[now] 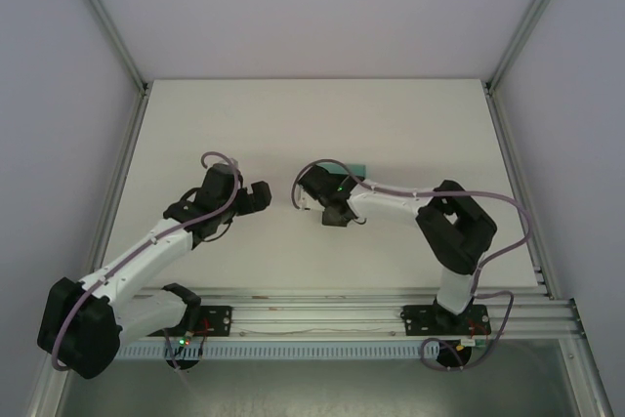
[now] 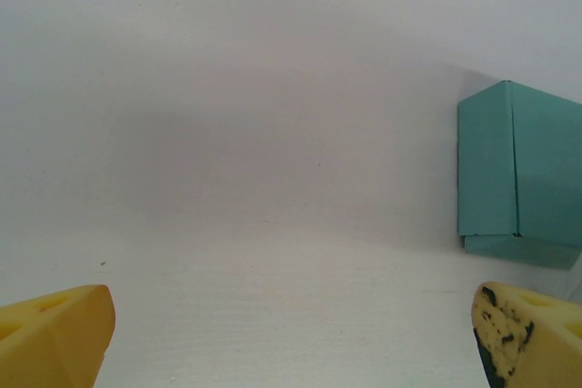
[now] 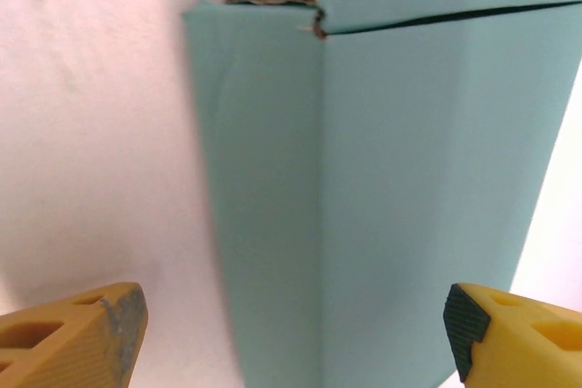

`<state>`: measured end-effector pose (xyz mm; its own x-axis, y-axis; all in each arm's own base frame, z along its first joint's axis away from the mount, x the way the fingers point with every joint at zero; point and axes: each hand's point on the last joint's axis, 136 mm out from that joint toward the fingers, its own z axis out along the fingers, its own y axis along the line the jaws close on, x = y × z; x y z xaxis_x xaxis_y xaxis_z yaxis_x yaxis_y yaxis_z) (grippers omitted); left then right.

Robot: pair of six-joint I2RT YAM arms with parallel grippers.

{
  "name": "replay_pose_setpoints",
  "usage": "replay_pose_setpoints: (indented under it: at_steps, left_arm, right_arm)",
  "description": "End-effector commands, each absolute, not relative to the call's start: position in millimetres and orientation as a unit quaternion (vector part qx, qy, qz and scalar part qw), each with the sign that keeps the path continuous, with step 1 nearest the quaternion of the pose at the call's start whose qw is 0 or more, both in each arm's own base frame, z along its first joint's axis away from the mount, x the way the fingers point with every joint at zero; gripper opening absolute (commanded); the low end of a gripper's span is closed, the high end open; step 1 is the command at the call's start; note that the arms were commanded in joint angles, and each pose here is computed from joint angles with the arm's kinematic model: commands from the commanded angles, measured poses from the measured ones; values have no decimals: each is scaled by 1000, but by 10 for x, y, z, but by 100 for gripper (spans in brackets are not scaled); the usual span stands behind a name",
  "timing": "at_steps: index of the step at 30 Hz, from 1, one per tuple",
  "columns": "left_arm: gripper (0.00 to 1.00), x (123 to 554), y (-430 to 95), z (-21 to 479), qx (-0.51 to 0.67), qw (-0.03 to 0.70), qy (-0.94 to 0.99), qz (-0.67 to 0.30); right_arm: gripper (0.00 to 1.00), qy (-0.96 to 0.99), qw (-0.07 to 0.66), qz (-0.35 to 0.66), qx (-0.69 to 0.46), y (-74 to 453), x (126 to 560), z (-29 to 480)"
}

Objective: Assemble paper box

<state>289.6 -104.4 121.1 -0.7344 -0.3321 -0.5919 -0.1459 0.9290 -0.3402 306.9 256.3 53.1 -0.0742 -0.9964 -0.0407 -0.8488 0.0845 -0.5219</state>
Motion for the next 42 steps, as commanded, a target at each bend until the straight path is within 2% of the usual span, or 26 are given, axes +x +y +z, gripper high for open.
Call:
replay_pose_setpoints:
  at_steps: [1, 5, 9, 13, 15, 18, 22, 26, 32, 42]
  left_arm:
    - [100, 2955, -958, 1362, -134, 360, 915, -122]
    - [100, 3024, -916, 1479, -142, 379, 907, -114]
    - [100, 3161, -733, 1683, -145, 422, 892, -74]
    - [100, 3304, -396, 1833, -174, 461, 870, -19]
    - [100, 3362, -206, 1905, -190, 481, 856, 7]
    - [100, 3450, 4, 1967, -196, 510, 837, 18]
    - [100, 3516, 282, 1982, -198, 547, 812, 44]
    - [100, 3532, 573, 1822, -195, 562, 795, 119]
    - [100, 3632, 518, 1483, -156, 569, 799, 116]
    - [100, 3661, 455, 1307, -131, 602, 781, 101]
  right_arm:
    - [86, 716, 195, -139, -655, 2584, 2872, 630]
    - [88, 715, 245, -120, -643, 2633, 2857, 908]
    - [99, 732, 345, -74, -583, 2637, 2929, 1416]
    - [100, 774, 478, -38, -414, 2295, 3270, 2053]
    - [100, 792, 521, -18, -316, 1980, 3394, 2302]
    - [100, 818, 547, 11, -179, 1463, 3515, 2470]
    - [100, 839, 544, 29, -5, 735, 3595, 2396]
    - [100, 828, 539, 35, 150, 72, 3618, 2116]
    - [100, 799, 572, -46, 182, -340, 3549, 1775]
    - [100, 816, 553, -68, 158, -350, 3735, 1261]
